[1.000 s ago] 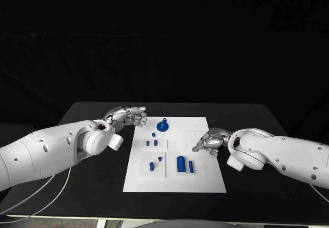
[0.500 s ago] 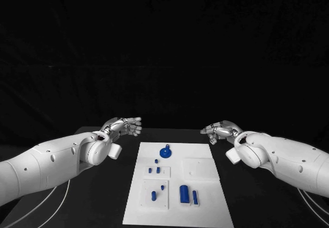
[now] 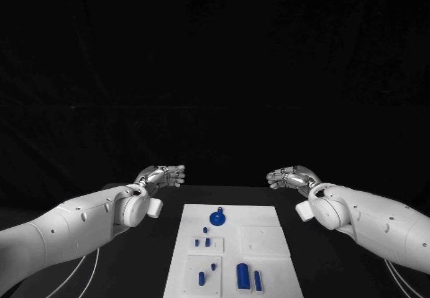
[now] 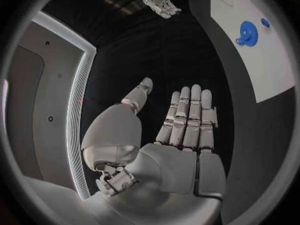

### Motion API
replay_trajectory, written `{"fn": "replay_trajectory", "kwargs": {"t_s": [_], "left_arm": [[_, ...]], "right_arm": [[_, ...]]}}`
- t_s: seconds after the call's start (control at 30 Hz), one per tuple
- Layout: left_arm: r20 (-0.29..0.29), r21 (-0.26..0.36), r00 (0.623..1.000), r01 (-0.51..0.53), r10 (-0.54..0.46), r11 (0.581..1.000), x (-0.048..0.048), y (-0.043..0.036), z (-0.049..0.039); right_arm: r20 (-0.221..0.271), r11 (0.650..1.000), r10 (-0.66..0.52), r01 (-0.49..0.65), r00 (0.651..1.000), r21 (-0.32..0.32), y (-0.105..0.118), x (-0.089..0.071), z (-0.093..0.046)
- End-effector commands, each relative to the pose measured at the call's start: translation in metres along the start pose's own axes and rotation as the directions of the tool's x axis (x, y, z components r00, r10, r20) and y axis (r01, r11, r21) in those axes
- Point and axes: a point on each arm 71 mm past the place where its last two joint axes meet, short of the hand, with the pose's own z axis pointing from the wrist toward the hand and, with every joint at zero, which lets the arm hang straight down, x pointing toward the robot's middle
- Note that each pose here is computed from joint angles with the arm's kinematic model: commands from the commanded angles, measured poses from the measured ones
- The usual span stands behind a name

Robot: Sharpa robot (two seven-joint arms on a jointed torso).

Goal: Assemble the parts on the task board

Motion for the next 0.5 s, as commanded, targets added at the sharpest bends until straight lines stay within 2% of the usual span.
{"fn": "replay_trajectory", "kwargs": {"t_s": [0.03, 0.07, 0.27, 0.5], "left_arm": [[0.009, 0.033, 1.0, 0.029, -0.029, 0.999, 0.0008, -0.0035, 0.0012], [0.003, 0.004, 1.0, 0.004, -0.004, 1.0, -0.0003, -0.0003, 0.0003], [0.013, 0.01, 1.0, 0.009, -0.009, 1.0, 0.0061, 0.0022, -0.0031], [0.054, 0.036, 0.998, 0.025, -0.027, 0.999, 0.0319, 0.0098, -0.0196]], "right_arm": [[-0.032, 0.998, 0.048, -0.049, 0.998, -0.042, 0.004, 0.003, 0.001], [-0.001, 1.0, 0.009, -0.009, 1.0, -0.006, 0.001, -0.001, 0.0], [0.01, 0.999, 0.029, -0.029, 1.0, -0.021, 0.001, 0.005, -0.003], [0.055, 0.991, 0.112, -0.107, 0.992, -0.075, 0.003, 0.029, -0.019]]}}
